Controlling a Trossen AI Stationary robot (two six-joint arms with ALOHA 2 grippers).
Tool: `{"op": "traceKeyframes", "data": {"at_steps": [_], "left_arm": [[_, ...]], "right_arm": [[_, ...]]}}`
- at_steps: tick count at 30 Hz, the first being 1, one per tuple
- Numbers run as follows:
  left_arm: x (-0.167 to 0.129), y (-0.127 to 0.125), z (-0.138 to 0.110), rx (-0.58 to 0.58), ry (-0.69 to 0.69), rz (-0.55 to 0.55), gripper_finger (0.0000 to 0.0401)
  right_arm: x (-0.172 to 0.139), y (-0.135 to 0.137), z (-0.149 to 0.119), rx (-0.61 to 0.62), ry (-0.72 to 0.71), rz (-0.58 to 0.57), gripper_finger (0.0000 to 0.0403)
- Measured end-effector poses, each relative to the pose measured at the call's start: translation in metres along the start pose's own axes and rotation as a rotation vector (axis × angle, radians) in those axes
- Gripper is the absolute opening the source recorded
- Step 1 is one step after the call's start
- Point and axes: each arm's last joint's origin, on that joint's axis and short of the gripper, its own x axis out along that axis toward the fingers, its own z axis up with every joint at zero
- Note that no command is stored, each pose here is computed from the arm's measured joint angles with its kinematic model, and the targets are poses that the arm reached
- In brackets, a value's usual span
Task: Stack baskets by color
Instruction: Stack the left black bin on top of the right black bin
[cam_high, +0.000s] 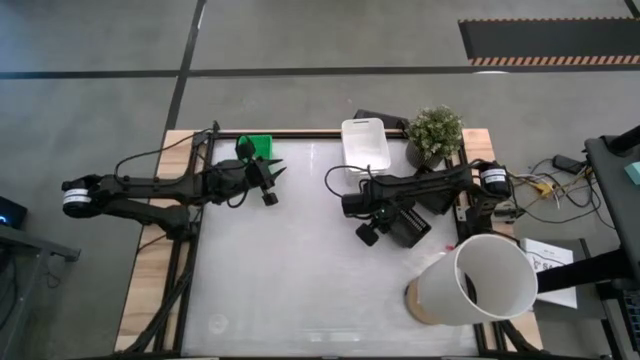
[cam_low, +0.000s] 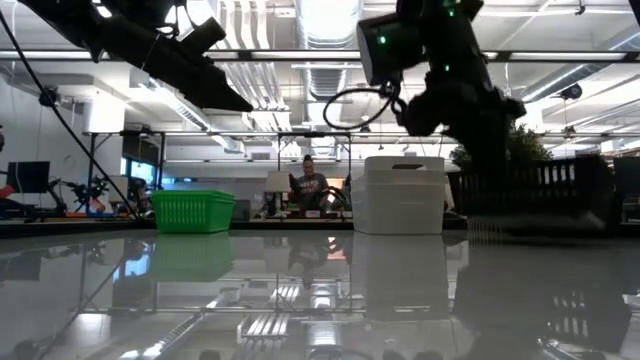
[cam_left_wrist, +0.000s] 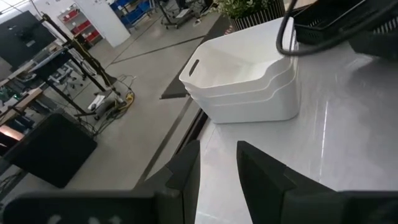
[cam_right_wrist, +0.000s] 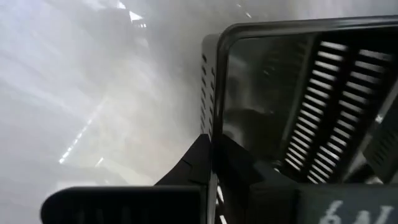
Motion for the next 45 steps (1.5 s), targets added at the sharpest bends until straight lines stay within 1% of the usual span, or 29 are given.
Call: {"op": "traceKeyframes", "data": {"at_steps": [5, 8, 9, 12, 14, 17, 20, 29, 33, 37, 45], "left_arm": [[0.000, 0.000, 0.000, 0.000, 0.001, 0.000, 0.0089], [0.000, 0.000, 0.000, 0.000, 0.001, 0.000, 0.0089], [0.000, 0.000, 0.000, 0.000, 0.001, 0.000, 0.0089], [0.000, 0.000, 0.000, 0.000, 0.001, 0.000, 0.0089], [0.000, 0.000, 0.000, 0.001, 0.002, 0.000, 0.0089], [0.000, 0.000, -0.001, 0.001, 0.003, -0.001, 0.0089], [0.000, 0.000, -0.001, 0.002, 0.004, -0.002, 0.0089], [0.000, 0.000, -0.001, 0.002, 0.004, -0.001, 0.0089], [0.000, 0.000, -0.001, 0.002, 0.004, -0.001, 0.0089], [0.000, 0.000, -0.001, 0.002, 0.004, -0.001, 0.0089], [0.000, 0.000, -0.001, 0.002, 0.004, -0.001, 0.0089]], "right_arm": [[-0.025, -0.004, -0.008, -0.001, 0.026, -0.047, 0.0009], [-0.037, -0.011, -0.013, -0.026, 0.006, -0.145, 0.0009], [-0.040, -0.013, -0.014, -0.051, -0.008, -0.168, 0.0009], [-0.047, -0.018, -0.018, -0.133, -0.062, -0.162, 0.0009], [-0.050, -0.023, -0.021, -0.169, -0.069, -0.184, 0.0009], [-0.052, -0.032, -0.024, -0.190, -0.093, -0.191, 0.0009], [-0.054, -0.045, -0.030, -0.180, -0.096, -0.189, 0.0009], [-0.040, -0.087, -0.048, -0.122, -0.085, -0.212, 0.0009], [-0.031, -0.100, -0.050, -0.099, -0.090, -0.258, 0.0009], [-0.022, -0.107, -0.050, -0.093, -0.069, -0.276, 0.0009], [-0.012, -0.109, -0.043, -0.096, -0.096, -0.307, 0.0013]]}}
